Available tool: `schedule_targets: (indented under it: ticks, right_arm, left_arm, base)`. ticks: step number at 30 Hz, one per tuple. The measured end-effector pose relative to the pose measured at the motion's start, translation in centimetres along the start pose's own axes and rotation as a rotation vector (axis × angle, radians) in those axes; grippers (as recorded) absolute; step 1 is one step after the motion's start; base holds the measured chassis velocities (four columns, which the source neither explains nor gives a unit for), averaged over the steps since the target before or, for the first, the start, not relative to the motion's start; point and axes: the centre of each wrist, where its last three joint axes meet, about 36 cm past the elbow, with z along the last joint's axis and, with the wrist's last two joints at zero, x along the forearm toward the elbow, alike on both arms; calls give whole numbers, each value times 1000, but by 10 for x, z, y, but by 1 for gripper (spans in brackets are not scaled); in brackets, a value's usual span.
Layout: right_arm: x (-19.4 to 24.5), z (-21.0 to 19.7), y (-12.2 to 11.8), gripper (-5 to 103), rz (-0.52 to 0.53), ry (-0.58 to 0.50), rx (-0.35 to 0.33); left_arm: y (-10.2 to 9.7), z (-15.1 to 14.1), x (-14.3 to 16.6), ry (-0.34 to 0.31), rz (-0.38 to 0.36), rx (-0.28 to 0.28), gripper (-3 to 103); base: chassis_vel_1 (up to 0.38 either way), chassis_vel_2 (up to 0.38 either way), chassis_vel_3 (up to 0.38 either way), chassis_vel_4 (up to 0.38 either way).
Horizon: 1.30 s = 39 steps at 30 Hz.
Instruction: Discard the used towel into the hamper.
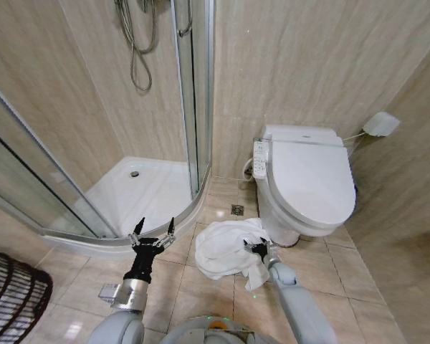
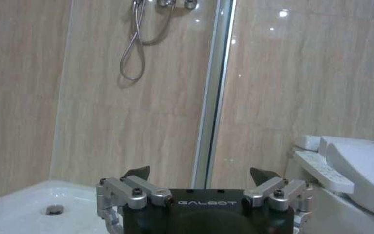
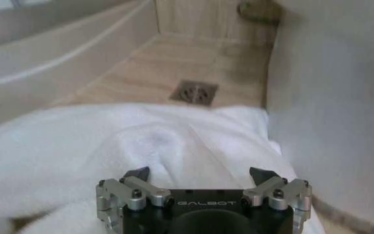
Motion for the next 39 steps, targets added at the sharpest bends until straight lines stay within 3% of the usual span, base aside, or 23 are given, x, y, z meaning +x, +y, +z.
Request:
schedule_targets:
  ticks: [6,11,18,21,25,29,39]
  right_arm:
    - [-12,4,-2,100,-50,9,-51]
    - [-24,-13,19,100,-134,-32,-135]
    - [-35,-34,53,100,-188,-46,-151]
    - [-48,-41,65,100,-162,-24,-119]
    - [-61,-36,59,103,-68,3,-80]
    - [-63,-19,43,95,-5,30,-50]
    - [-63,-11,43,95,-85,90,-114]
  left_arm:
    - [0,0,0,0,0,0,100]
    - [0,0,0,0,0,0,100]
    - [0,0,0,0,0,0,100]
    - [0,0,0,0,0,0,100]
    - [0,0,0,0,0,0,100]
    - [0,0,0,0,0,0,100]
    - [0,0,0,0,0,0,100]
  base:
    - [0,0,0,0]
    - [0,0,0,0]
    - [0,0,0,0]
    - [0,0,0,0]
    - [0,0,0,0]
    - [0,0,0,0]
    - [0,0,0,0]
